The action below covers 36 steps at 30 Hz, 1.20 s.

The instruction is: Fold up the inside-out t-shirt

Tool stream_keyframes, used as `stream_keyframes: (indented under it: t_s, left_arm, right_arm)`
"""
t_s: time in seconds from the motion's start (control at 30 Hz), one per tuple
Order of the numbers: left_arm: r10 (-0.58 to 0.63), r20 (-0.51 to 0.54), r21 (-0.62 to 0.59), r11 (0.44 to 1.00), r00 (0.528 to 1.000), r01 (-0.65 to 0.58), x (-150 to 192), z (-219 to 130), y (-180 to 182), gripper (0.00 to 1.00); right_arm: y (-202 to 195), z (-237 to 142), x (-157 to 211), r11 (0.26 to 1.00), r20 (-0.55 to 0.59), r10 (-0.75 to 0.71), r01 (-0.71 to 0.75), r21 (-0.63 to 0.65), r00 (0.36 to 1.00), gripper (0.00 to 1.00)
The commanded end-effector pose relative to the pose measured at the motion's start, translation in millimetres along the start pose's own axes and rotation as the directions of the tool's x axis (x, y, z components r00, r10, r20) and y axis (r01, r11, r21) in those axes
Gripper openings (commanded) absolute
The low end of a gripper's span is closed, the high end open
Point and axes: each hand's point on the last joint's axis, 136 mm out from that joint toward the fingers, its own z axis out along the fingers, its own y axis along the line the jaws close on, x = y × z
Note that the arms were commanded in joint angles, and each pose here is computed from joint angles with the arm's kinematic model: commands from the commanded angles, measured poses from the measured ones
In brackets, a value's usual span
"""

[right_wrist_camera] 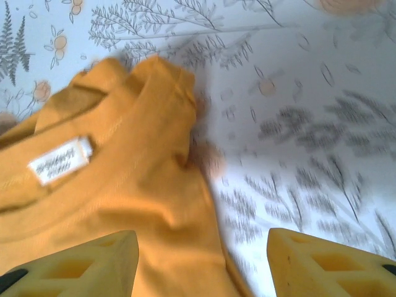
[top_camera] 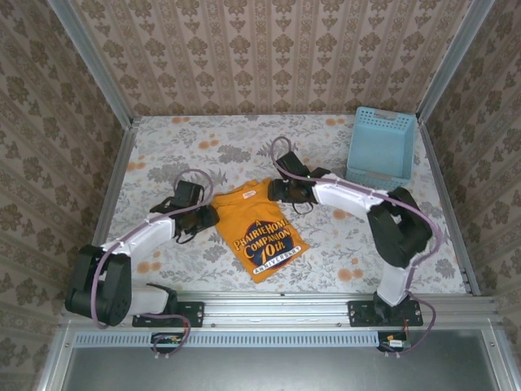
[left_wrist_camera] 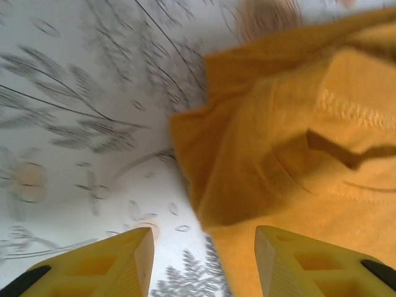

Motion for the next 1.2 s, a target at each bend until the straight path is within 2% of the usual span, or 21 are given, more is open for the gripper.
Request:
stream_keyframes:
  t_s: [0.0,0.2,0.37,0.6,0.7,0.87,1.07,1.17]
  left_arm:
    - [-0.032,0.009,0.122,0.992,0.999,0.031,-7,9,-25,0.47]
    - [-0.026,0.02,0.141,0.99,0.999,0.023,-18,24,-33,0.46]
    - [-0.036,-0.014,0.09,0.995,0.999,0.037,-21,43,-24,0.45]
    - [-0.024,-0.058,0.057,0.998,0.998,0.028,-23,63,-24,0.45]
    - [-0.02,-0.068,0.056,0.998,0.997,0.023,-22,67,-25,0.38]
    - [-0.012,-0.058,0.051,0.999,0.998,0.015,-26,64,-23,0.25]
    - [0.018,0.007,0.133,0.991,1.0,-0.019,-33,40,-34,0.05]
    - [0.039,0.043,0.204,0.978,0.998,-0.047,-29,22,-46,0.0]
  right_arm:
    - [15,26,7,0.991,-0.084,-0.124,0.119,-0.06,0.989,0.58]
    - [30,55,1,0.983,-0.111,-0.162,0.151,-0.105,0.98,0.6]
    - [35,75,13,0.981,-0.165,-0.174,0.157,-0.111,0.971,0.63]
    - [49,90,31,0.974,-0.22,-0.221,0.205,-0.096,0.95,0.61]
    - [44,93,35,0.978,-0.231,-0.206,0.198,-0.058,0.951,0.5]
    - [39,82,28,0.985,-0.175,-0.172,0.164,-0.059,0.969,0.3]
    - [41,41,22,0.978,-0.073,-0.137,0.123,-0.17,0.988,0.12]
    - [34,16,24,0.972,-0.016,-0.086,0.08,-0.222,0.996,0.07]
